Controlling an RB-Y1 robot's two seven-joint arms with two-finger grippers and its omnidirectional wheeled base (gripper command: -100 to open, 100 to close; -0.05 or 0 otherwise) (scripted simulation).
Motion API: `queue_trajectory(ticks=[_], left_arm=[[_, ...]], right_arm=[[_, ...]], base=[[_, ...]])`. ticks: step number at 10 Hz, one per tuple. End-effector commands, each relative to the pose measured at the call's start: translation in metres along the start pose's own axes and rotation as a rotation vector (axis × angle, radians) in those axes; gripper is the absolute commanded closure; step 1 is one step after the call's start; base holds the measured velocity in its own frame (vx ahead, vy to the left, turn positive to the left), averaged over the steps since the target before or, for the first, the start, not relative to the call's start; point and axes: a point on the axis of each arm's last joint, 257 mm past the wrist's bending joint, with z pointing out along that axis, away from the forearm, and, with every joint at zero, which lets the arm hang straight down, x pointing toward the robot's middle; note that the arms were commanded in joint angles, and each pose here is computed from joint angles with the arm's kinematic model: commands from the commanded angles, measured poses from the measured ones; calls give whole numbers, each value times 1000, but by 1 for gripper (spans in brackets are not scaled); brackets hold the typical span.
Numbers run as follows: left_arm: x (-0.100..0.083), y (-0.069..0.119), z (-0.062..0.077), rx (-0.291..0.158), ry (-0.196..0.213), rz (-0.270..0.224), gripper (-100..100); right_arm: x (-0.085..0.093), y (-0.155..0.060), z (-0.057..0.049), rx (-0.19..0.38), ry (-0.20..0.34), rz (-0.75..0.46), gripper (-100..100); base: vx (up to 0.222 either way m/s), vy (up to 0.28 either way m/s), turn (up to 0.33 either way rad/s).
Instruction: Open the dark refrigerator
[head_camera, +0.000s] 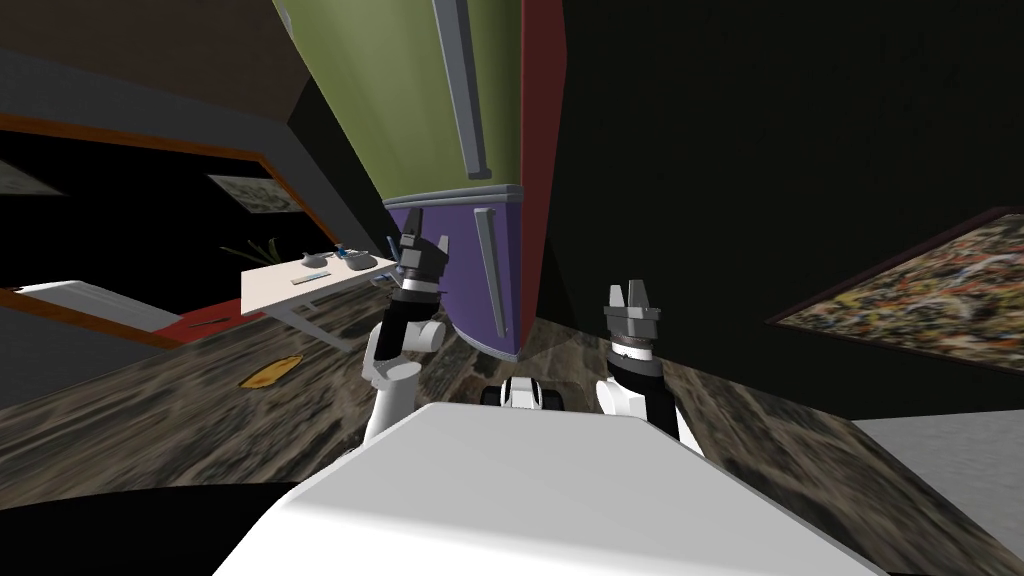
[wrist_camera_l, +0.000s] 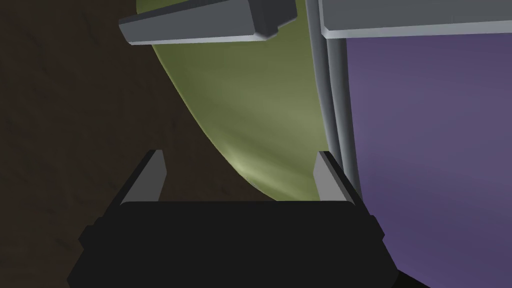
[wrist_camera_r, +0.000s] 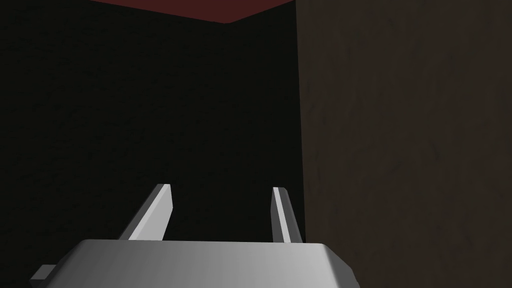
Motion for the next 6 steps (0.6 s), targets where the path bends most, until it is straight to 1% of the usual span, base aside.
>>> queue_trajectory(ticks=[1,3,4,6], left_arm=[[1,1,9,-17,-1,-5,-100],[2,-3,22,-24,-2,-15,-100],[2,-1,22,-31,-3,-15,-100],[3,-5,34,-38,-6,-27,-100]], right_arm=[[0,0,0,0,0,0,0],[0,0,0,0,0,0,0],[0,0,0,0,0,0,0],[0,0,0,0,0,0,0]], base=[[23,-11,0],[23,-11,0],[22,-11,0],[25,-11,0]])
